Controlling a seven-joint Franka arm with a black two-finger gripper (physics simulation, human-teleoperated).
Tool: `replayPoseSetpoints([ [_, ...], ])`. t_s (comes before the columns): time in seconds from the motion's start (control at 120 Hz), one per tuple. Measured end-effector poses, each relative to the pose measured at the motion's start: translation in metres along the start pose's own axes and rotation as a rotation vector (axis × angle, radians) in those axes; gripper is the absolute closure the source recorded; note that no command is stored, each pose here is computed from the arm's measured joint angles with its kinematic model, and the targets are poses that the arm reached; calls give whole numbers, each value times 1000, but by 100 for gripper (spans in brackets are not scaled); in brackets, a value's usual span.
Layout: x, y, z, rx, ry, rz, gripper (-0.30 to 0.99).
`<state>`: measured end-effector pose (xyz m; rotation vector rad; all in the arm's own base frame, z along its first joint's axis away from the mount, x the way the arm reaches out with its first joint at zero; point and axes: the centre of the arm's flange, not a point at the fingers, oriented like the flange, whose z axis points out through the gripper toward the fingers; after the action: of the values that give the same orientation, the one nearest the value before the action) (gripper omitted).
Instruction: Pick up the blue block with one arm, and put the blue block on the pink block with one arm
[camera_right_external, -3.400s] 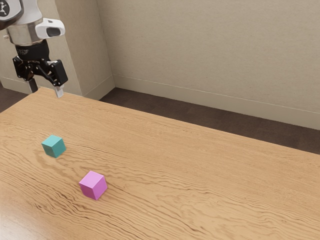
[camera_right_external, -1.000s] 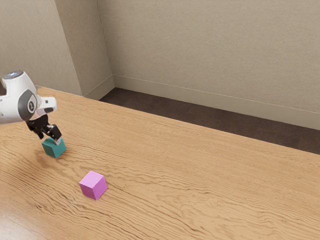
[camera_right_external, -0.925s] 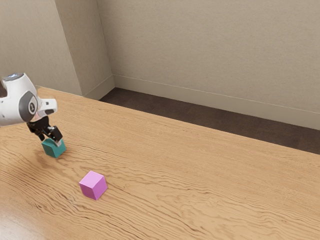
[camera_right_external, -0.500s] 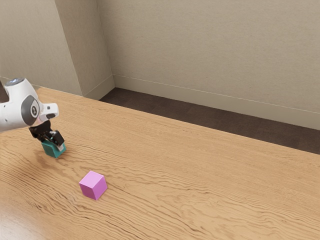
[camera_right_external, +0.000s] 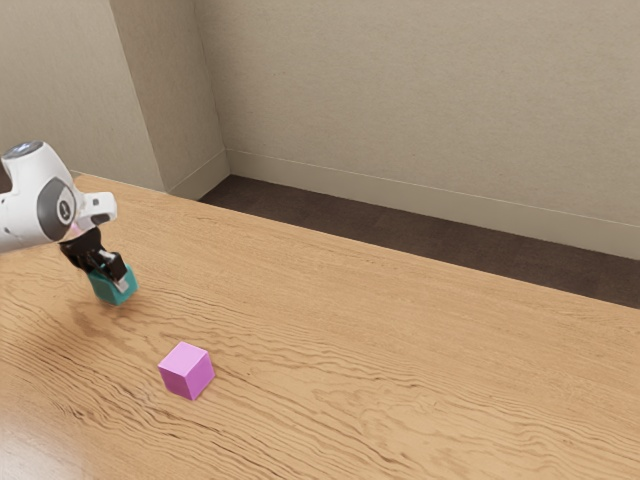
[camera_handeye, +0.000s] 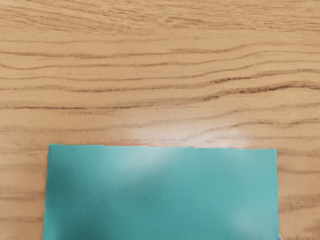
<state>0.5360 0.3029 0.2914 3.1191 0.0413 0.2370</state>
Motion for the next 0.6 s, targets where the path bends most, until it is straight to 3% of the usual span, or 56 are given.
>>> replayPoseSetpoints([
  [0.225, -28, 102, -91, 13, 80, 39, 35],
  [0.342, -35, 148, -105, 6, 93, 46, 35],
  [0.6, -44, 202, -101, -7, 71, 24, 32],
])
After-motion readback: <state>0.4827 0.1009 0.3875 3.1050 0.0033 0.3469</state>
